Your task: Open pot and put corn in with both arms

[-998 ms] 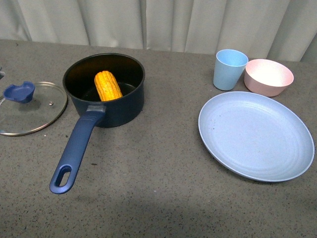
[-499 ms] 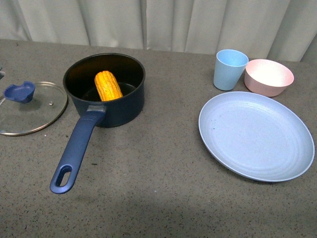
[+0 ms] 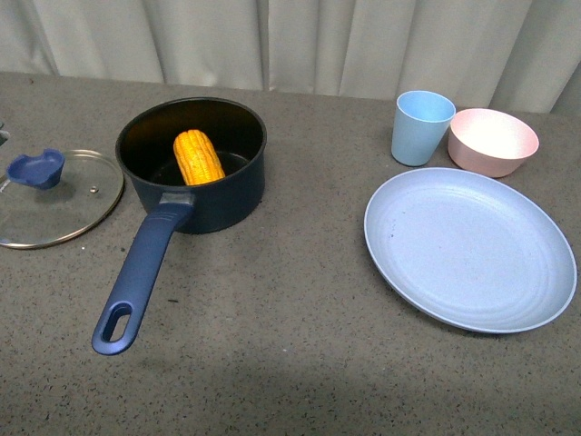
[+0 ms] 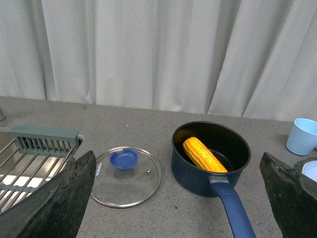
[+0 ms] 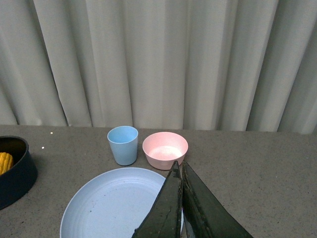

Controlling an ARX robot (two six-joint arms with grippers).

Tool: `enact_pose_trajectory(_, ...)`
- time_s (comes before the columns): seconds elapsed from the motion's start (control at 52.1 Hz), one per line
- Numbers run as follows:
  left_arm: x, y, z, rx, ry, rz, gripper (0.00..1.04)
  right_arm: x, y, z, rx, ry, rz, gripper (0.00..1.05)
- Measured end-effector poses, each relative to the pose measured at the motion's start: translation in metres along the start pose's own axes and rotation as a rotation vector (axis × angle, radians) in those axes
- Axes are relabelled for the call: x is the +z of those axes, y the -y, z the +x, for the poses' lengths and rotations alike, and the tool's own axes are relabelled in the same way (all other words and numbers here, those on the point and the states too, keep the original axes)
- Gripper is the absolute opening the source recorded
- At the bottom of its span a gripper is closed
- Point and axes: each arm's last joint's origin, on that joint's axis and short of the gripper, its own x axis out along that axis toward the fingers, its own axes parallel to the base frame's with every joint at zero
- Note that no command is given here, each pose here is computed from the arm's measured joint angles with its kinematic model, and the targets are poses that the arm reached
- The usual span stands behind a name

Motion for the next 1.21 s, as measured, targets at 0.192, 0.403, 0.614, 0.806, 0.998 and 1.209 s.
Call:
enact_pose_trajectory(0.192,0.000,0.000,0.000,0.000,0.000,0.000,0.98,-0.004,0.000,-0.008,0.000,-0.028,0.000,0.01)
enact_pose_trajectory(0.403,0.000,0.000,0.000,0.000,0.000,0.000,0.98,-0.003,0.000,-0.014,0.002,-0.006,0.000,0.05)
enact_pose_trajectory(0.614,0.000,0.000,0.000,0.000,0.000,0.000,0.98,-0.003,0.000,-0.014,0.003,-0.006,0.000,0.40)
enact_pose_trajectory(0.806,0.000,0.000,0.000,0.000,0.000,0.000,0.98,-0.003,0.000,-0.014,0.002,-0.005,0.000,0.72)
enact_pose_trajectory(0.998,0.000,0.000,0.000,0.000,0.000,0.000,0.98,-0.003,0.000,-0.014,0.003,-0.005,0.000,0.96)
enact_pose_trajectory(1.209,0.000,0.000,0.000,0.000,0.000,0.000,0.98,-0.003,0.000,-0.014,0.002,-0.005,0.000,0.95)
